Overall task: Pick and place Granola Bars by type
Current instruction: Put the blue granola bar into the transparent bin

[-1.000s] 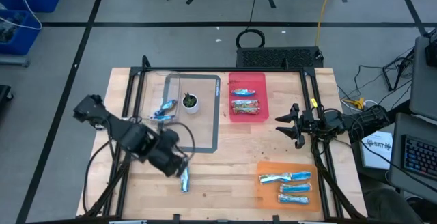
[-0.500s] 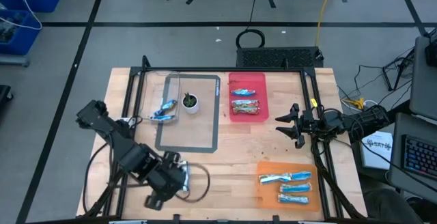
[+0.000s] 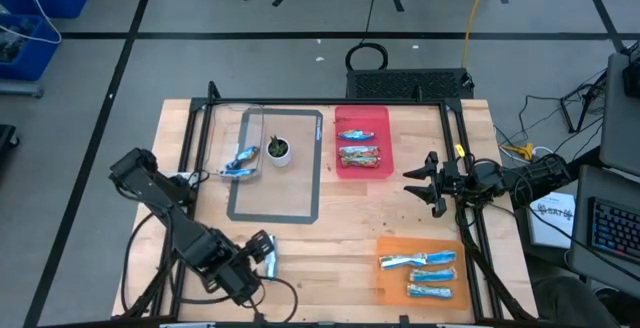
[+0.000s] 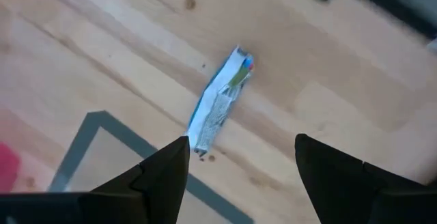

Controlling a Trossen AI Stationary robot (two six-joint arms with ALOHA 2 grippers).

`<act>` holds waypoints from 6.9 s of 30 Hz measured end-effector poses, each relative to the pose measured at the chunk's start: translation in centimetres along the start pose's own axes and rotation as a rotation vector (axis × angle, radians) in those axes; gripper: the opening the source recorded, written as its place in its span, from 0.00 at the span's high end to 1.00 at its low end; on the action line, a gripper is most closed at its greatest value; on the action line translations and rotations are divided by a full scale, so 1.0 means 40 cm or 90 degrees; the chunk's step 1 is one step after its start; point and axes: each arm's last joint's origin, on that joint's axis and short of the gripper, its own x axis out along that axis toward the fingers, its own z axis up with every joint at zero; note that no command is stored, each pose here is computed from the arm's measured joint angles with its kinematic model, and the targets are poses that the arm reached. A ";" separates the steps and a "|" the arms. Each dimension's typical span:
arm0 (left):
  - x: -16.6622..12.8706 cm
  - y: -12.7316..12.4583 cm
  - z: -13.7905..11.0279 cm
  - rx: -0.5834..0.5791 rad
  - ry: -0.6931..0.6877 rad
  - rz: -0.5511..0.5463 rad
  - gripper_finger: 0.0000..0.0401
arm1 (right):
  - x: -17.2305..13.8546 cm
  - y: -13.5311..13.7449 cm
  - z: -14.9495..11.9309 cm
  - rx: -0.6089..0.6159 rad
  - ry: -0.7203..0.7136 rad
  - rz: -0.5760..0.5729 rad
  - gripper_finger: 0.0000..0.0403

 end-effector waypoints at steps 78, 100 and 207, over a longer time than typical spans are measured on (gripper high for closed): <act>0.404 0.025 -0.090 0.312 -0.061 -0.031 0.68 | 0.000 0.000 -0.001 -0.001 0.002 -0.001 0.55; 0.315 0.101 -0.013 0.151 -0.112 0.043 0.98 | 0.000 0.000 -0.001 -0.001 0.002 -0.001 0.55; 0.172 0.268 -0.915 -1.145 -0.006 0.340 0.99 | 0.000 0.000 -0.001 -0.001 0.002 -0.001 0.55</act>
